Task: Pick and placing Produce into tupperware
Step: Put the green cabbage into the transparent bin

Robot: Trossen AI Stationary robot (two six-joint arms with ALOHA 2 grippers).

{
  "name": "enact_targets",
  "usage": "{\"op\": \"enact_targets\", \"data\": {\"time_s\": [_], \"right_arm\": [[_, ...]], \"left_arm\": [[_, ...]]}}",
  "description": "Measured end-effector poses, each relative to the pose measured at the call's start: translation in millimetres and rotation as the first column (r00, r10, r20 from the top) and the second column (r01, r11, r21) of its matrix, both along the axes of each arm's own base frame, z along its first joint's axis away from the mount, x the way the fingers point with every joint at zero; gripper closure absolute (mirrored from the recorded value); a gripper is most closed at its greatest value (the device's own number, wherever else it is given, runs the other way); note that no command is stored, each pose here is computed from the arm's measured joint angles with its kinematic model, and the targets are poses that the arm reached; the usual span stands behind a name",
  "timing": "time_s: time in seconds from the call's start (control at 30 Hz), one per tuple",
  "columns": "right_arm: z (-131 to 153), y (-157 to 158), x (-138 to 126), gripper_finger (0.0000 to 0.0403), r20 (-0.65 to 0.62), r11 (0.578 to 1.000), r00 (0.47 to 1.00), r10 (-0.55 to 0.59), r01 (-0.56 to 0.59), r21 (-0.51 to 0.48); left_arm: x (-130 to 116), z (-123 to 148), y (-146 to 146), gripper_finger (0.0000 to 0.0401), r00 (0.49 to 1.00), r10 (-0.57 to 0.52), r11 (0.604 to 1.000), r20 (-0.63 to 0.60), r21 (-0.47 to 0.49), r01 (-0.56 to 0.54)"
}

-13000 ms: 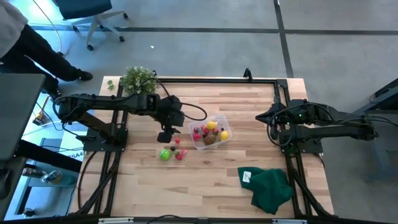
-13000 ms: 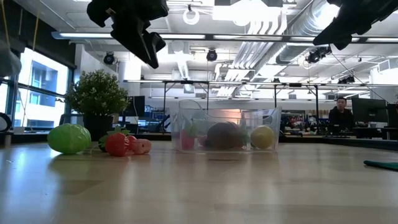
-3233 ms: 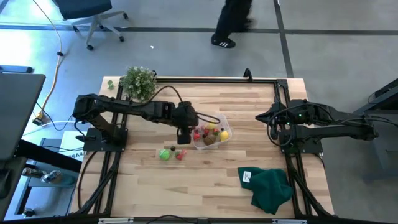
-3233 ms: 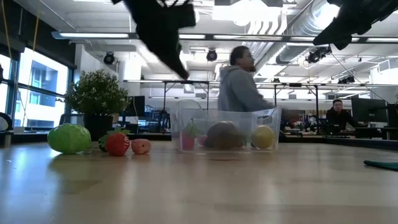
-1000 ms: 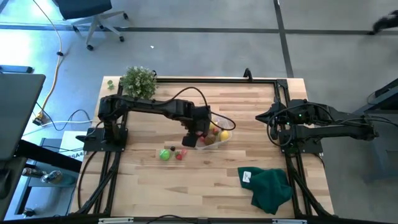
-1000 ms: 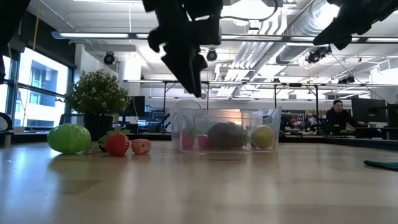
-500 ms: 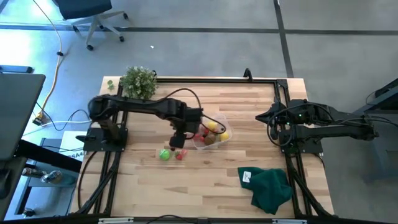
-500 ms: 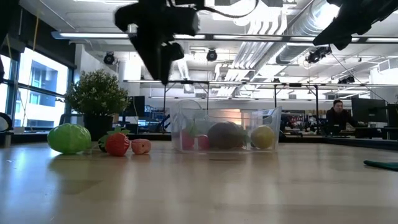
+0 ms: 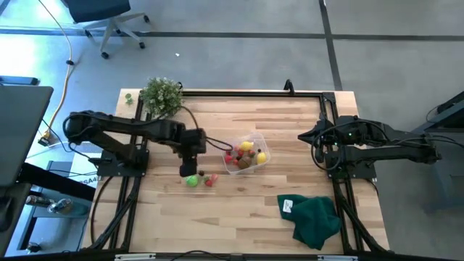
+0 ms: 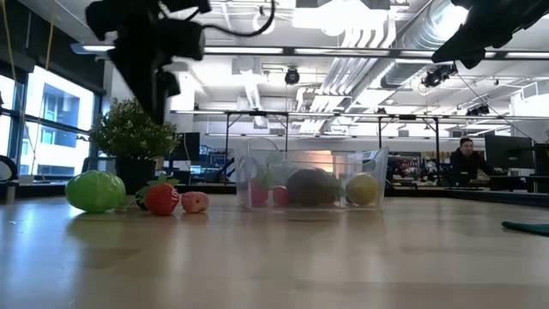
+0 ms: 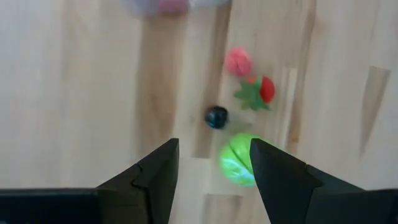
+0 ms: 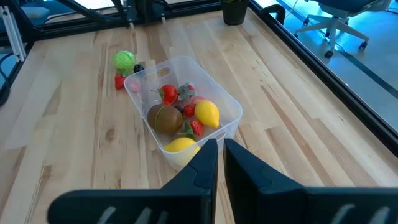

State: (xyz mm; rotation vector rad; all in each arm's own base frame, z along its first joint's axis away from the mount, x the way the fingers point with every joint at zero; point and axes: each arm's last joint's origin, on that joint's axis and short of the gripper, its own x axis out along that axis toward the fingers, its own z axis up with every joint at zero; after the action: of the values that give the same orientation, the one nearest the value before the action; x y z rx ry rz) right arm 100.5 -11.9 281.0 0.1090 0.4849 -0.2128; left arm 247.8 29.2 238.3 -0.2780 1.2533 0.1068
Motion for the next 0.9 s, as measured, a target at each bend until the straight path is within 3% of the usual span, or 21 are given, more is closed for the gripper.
{"op": "enact_targets", "data": {"time_s": [0.17,0.4,0.9], "right_arm": [[0.0,0.0,-0.1,0.0384,0.000,1.000,1.000,0.000,0.000,0.000],[0.0,0.0,-0.1,0.0384,0.000,1.000,1.000,0.000,0.000,0.001],[0.0,0.0,0.0,0.0384,0.000,1.000,1.000,0.001,-0.001,0.001]], "left_arm": [[-14.5,-24.7,-7.1,0.0212,0.998,0.062,0.994,-0.028,-0.090,-0.065],[-16.3,-32.7,-17.8,0.0187,0.999,0.039,0.990,-0.037,-0.132,-0.044],[-11.7,-39.5,-29.2,0.0072,0.995,0.077,0.993,-0.070,-0.082,-0.082]]}}
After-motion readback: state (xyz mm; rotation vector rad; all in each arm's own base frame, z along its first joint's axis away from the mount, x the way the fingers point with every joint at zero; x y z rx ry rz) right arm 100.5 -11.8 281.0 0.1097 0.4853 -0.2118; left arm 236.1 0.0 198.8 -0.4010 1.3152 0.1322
